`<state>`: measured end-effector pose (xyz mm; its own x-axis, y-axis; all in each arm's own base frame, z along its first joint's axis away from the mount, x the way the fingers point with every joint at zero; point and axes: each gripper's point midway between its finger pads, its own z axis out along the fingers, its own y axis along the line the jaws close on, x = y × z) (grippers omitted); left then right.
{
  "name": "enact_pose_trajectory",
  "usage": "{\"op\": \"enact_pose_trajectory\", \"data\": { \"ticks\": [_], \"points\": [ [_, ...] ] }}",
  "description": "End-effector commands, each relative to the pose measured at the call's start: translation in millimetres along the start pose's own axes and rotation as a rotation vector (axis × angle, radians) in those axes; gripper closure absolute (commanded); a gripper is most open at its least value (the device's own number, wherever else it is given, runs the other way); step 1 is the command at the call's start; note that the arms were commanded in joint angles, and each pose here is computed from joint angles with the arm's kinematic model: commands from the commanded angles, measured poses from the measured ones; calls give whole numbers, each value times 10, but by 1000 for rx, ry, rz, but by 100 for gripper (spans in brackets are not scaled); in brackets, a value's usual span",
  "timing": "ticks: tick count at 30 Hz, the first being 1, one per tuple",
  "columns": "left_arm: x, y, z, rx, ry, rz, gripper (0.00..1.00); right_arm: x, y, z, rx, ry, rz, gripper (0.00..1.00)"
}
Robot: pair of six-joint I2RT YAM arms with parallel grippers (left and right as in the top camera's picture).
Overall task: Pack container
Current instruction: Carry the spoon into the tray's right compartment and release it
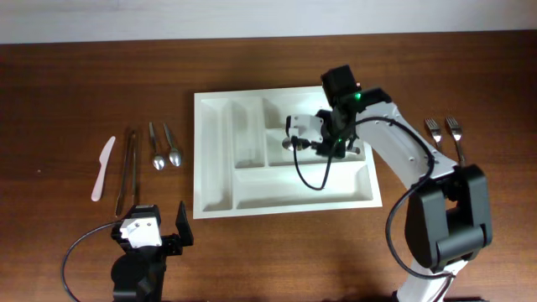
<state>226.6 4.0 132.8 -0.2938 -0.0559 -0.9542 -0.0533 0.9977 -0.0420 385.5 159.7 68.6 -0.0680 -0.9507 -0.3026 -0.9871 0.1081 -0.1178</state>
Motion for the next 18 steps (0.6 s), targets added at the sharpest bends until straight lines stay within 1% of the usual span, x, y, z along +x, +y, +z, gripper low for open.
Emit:
{"op": "enact_pose_trajectory", "data": {
  "ticks": [1,3,5,6,9,11,12,15,18],
  "points": [
    [21,-2,9,4,1,14,1,23,105,156,-24,-14,-12,96],
    [21,-2,9,4,1,14,1,36,124,173,-29,-12,-9,95],
    [21,-2,9,4,1,14,1,22,96,160,-18,-15,22,45],
    [21,-2,9,4,1,14,1,5,57,131,-4,-18,48,29],
    [21,-2,9,4,1,14,1,-63,-142,2,58,-26,167,21],
    [21,-2,9,4,1,14,1,-74,-320,-125,120,-15,277,21],
    [21,-2,9,4,1,14,1,-51,-432,-219,165,2,360,21],
    [21,-2,9,4,1,14,1,143,-725,-547,305,67,617,21],
    [21,-2,9,4,1,14,1,502,-872,-879,421,151,856,21]
  ]
}}
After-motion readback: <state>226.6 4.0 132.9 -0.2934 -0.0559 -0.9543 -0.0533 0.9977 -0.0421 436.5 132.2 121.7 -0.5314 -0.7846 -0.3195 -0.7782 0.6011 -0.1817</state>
